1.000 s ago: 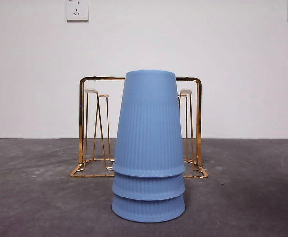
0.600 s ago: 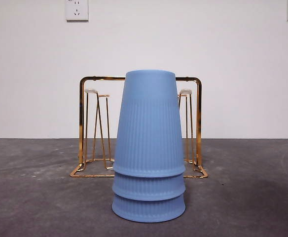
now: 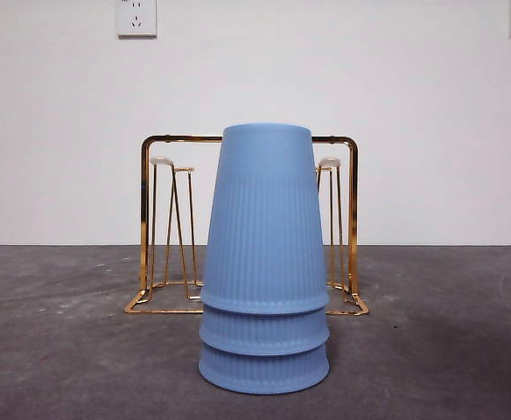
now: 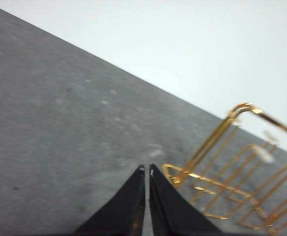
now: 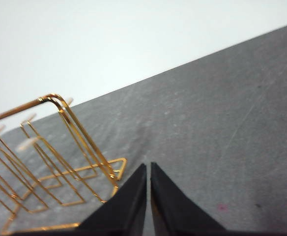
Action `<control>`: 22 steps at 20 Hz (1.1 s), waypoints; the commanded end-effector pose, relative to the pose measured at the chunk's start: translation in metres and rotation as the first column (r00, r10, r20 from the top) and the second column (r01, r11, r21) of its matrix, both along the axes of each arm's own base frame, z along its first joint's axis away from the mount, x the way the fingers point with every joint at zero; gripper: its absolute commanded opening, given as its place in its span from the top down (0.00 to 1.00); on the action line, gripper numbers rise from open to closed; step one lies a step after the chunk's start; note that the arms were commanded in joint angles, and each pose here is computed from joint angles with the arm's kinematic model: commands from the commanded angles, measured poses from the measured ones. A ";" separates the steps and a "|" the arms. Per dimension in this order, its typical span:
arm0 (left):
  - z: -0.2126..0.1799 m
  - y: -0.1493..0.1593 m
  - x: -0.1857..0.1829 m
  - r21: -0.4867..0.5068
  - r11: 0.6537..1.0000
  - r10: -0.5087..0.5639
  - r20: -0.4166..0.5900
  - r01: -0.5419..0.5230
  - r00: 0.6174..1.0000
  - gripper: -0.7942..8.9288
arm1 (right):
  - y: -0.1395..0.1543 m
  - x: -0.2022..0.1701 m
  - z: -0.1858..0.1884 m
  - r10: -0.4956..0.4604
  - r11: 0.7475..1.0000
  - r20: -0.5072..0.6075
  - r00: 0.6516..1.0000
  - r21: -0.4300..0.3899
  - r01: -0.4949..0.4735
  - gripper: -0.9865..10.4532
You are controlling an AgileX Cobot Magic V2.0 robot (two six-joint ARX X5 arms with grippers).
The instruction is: Pick the top cup and place it on cupholder, pick up the mid cup and place it on cupholder, last pick the bottom cup and place it on cupholder.
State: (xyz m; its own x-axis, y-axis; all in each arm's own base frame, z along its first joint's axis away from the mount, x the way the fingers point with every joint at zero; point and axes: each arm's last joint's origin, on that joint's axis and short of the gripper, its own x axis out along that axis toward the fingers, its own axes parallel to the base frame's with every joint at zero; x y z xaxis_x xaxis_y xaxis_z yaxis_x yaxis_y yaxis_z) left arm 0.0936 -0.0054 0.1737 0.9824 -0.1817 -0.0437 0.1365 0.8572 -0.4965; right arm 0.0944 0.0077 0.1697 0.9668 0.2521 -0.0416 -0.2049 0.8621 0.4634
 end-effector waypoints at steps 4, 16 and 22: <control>0.037 0.000 -0.010 -0.049 0.999 -0.002 0.046 0.004 0.999 0.91 | 0.000 -0.011 0.045 0.003 0.999 0.095 0.995 0.035 -0.006 0.91; 0.108 -0.004 -0.009 0.117 0.976 -0.170 -0.132 0.186 0.977 0.91 | 0.005 -0.011 0.129 0.189 0.970 -0.039 0.981 -0.148 -0.193 0.91; 0.132 -0.009 0.000 0.201 0.902 -0.322 -0.275 0.382 0.906 0.91 | 0.008 0.000 0.157 0.319 0.906 -0.221 0.921 -0.214 -0.365 0.91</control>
State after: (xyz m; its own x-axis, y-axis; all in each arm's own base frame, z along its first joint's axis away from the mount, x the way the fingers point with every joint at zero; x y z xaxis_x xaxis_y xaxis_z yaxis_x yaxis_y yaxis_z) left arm 0.0935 -0.0133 0.3004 0.8233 -0.4512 -0.3444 0.3015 0.8617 -0.4082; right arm 0.0935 0.0151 0.3215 0.8109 0.5091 -0.2886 -0.3973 0.8410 0.3672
